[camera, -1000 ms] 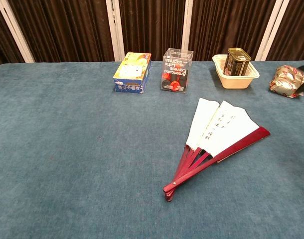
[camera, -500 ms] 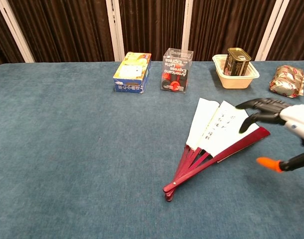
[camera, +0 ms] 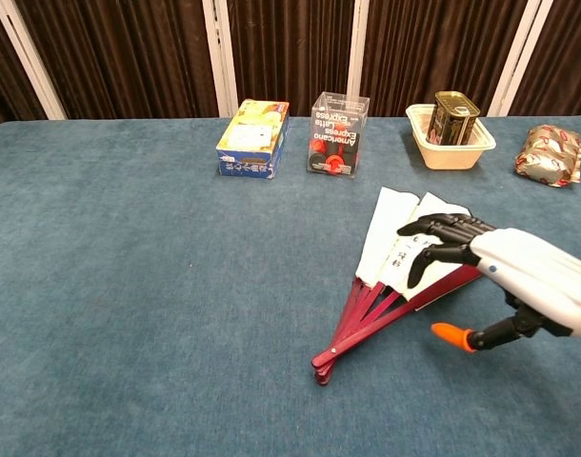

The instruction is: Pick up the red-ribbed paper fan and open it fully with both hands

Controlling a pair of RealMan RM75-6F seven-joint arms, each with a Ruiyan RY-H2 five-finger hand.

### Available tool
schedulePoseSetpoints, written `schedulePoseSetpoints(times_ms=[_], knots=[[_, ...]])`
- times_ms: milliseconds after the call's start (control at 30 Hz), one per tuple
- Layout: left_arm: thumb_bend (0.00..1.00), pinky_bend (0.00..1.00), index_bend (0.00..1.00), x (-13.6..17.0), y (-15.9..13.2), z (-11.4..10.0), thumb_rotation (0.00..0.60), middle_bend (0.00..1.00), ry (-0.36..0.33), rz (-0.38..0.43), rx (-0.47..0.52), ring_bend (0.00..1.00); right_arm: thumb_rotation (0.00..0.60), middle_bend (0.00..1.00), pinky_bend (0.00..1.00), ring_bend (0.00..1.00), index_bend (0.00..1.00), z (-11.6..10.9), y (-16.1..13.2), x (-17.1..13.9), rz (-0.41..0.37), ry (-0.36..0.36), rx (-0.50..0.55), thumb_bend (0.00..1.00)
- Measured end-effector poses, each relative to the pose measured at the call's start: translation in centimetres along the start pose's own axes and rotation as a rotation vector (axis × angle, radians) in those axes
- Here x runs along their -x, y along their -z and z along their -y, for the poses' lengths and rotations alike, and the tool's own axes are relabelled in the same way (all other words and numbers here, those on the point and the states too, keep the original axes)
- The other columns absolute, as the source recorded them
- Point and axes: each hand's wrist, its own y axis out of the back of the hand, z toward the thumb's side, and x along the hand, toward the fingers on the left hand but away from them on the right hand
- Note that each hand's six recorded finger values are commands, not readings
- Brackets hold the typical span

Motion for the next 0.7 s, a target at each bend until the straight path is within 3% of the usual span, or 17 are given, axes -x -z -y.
schedulePoseSetpoints(times_ms=[700], knots=[[0.0, 0.0, 0.0, -0.1, -0.1, 0.1, 0.6, 0.0, 0.003, -0.003, 0.001, 0.0, 0.6, 0.17, 0.0, 0.02, 0.46, 2.7, -0.8, 1.7, 0.039, 0.02, 0.058, 0.32]])
